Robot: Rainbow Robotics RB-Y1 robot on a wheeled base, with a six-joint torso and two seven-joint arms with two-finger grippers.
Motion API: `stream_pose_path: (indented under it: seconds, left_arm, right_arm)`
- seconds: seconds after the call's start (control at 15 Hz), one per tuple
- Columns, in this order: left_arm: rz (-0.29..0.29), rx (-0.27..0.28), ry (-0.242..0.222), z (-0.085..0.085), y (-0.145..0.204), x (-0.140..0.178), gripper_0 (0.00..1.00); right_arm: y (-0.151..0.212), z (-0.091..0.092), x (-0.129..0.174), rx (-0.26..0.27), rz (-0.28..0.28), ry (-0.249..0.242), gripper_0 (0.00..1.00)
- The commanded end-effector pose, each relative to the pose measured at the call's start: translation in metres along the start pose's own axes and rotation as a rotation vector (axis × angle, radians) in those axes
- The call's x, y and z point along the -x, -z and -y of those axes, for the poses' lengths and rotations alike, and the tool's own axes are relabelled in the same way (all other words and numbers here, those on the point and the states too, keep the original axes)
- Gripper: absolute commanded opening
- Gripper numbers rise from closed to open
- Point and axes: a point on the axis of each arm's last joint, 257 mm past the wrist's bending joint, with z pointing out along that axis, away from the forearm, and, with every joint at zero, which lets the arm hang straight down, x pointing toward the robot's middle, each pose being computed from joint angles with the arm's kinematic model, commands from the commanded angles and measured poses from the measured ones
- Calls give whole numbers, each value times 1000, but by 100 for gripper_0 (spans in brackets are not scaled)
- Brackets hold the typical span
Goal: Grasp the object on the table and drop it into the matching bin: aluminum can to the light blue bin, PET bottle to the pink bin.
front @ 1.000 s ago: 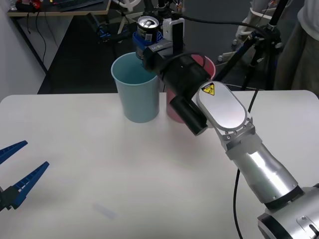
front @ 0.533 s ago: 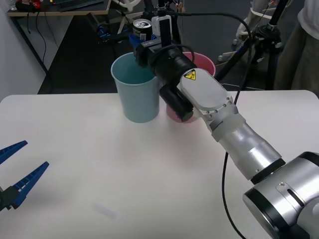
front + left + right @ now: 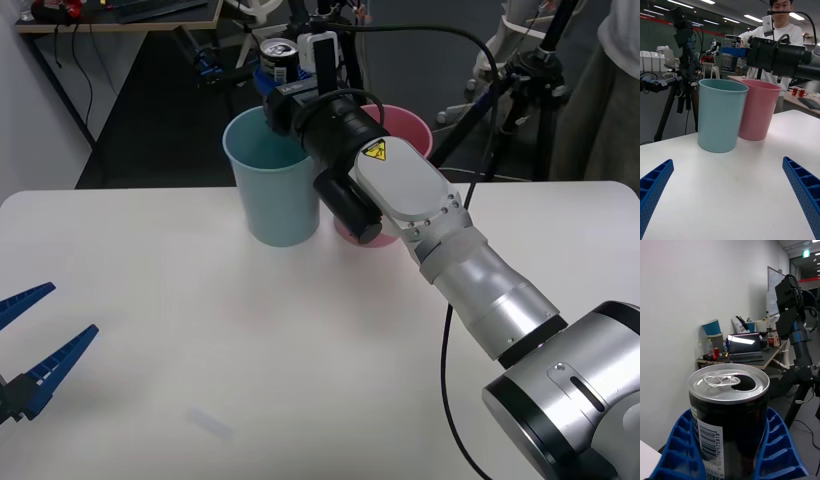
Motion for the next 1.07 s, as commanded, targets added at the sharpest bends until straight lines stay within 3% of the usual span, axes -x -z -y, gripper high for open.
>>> stream_pose_path:
  seconds: [0.07,0.8,1.07]
  left_arm:
    - [0,0,0,0,0,0,100]
    - [0,0,0,0,0,0,100]
    - [0,0,0,0,0,0,100]
  right_arm:
    - [0,1,0,-3,1,9,100]
    - [0,-2,4,2,9,16,100]
    - [21,-2,17,48,45,19,100]
